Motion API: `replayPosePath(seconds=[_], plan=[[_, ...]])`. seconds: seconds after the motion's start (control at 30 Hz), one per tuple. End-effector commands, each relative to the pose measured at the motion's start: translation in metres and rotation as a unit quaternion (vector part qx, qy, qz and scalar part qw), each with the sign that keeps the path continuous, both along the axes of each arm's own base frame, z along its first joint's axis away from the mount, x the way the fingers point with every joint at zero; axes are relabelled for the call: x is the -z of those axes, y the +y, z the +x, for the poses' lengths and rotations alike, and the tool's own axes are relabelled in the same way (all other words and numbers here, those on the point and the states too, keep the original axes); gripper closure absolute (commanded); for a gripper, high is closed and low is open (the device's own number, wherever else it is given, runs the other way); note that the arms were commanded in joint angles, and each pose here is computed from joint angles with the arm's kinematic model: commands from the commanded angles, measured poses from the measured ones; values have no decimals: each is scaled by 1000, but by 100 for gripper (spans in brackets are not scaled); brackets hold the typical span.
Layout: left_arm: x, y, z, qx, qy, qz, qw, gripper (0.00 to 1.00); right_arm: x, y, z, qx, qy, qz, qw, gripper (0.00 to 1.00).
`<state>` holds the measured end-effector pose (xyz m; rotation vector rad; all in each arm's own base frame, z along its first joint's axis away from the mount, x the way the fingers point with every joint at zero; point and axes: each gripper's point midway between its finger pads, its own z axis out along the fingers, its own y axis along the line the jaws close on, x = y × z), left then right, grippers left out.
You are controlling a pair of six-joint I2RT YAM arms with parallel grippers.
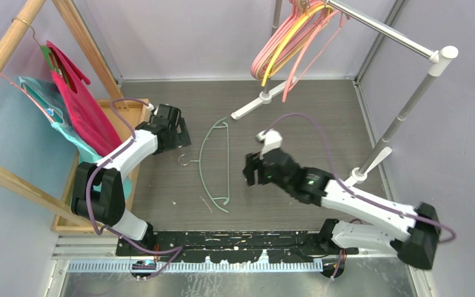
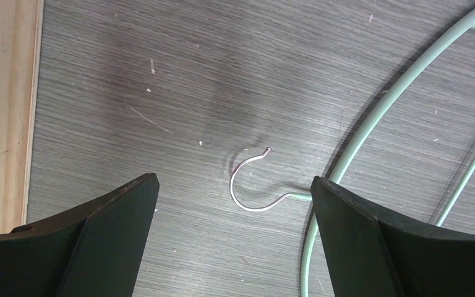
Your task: Organize the hangers
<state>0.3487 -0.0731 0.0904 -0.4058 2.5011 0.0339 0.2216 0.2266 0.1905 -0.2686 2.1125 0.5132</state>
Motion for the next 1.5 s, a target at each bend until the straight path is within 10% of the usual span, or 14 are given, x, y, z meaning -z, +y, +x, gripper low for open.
replayPosePath(seconds=[0.0, 0.47, 1.03, 1.47], plan=[[-28, 7, 21, -20, -36, -21, 999, 2, -13, 61, 7, -14, -44, -1, 999, 28], [-24, 32, 19, -67, -28, -66, 995, 2, 66, 200, 14, -161, 14, -62, 985, 32], [-15, 27, 9, -72, -28, -85, 993, 2, 153, 200, -14, -172, 75, -168, 968, 48], [-10, 27, -5, -69, -30, -92, 993, 2, 172, 169, -7, -114, 72, -200, 970, 99]])
